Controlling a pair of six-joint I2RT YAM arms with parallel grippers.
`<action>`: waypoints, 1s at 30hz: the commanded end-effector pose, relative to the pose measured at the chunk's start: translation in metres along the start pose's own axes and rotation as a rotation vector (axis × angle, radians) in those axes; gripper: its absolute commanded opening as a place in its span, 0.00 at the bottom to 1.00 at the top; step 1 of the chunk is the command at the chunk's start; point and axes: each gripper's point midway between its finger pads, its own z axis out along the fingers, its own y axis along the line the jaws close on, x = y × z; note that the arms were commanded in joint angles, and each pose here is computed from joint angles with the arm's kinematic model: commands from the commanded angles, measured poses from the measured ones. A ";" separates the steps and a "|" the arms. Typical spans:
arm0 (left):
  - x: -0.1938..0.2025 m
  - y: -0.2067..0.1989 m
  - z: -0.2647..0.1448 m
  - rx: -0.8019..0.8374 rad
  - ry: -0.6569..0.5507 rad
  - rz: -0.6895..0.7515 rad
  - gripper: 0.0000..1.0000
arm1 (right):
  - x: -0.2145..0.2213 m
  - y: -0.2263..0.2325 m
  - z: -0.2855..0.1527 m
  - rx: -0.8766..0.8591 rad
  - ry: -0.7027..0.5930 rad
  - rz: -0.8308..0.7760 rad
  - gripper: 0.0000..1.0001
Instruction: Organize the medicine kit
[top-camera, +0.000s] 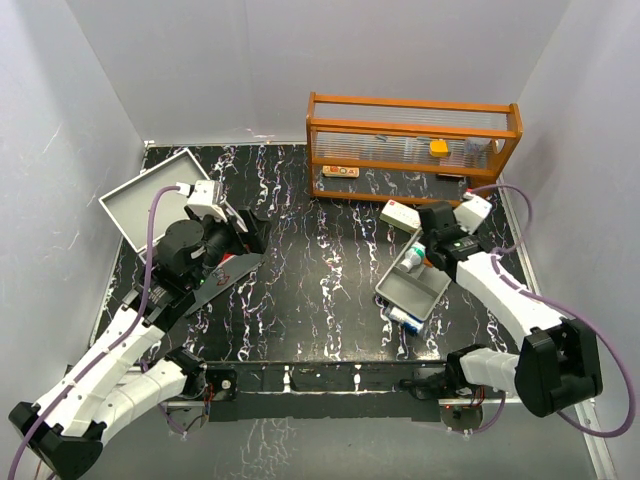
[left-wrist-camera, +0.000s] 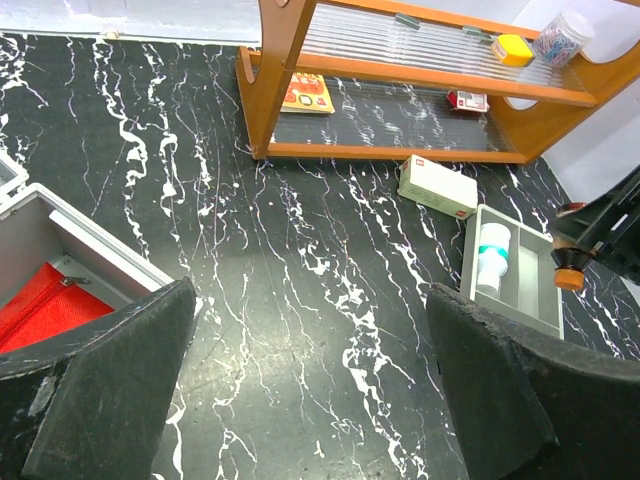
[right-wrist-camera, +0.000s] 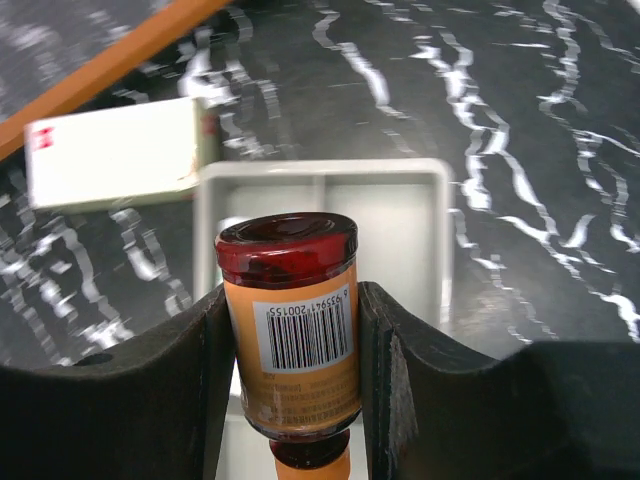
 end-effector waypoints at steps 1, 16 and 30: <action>-0.003 -0.006 0.000 0.031 -0.018 -0.008 0.99 | -0.012 -0.030 0.013 0.066 -0.012 0.114 0.29; 0.001 -0.006 -0.002 0.032 -0.005 -0.006 0.99 | 0.024 -0.048 0.041 0.093 0.097 0.114 0.31; 0.000 -0.007 0.000 0.036 -0.005 -0.015 0.99 | 0.038 -0.056 0.051 0.144 0.119 0.107 0.37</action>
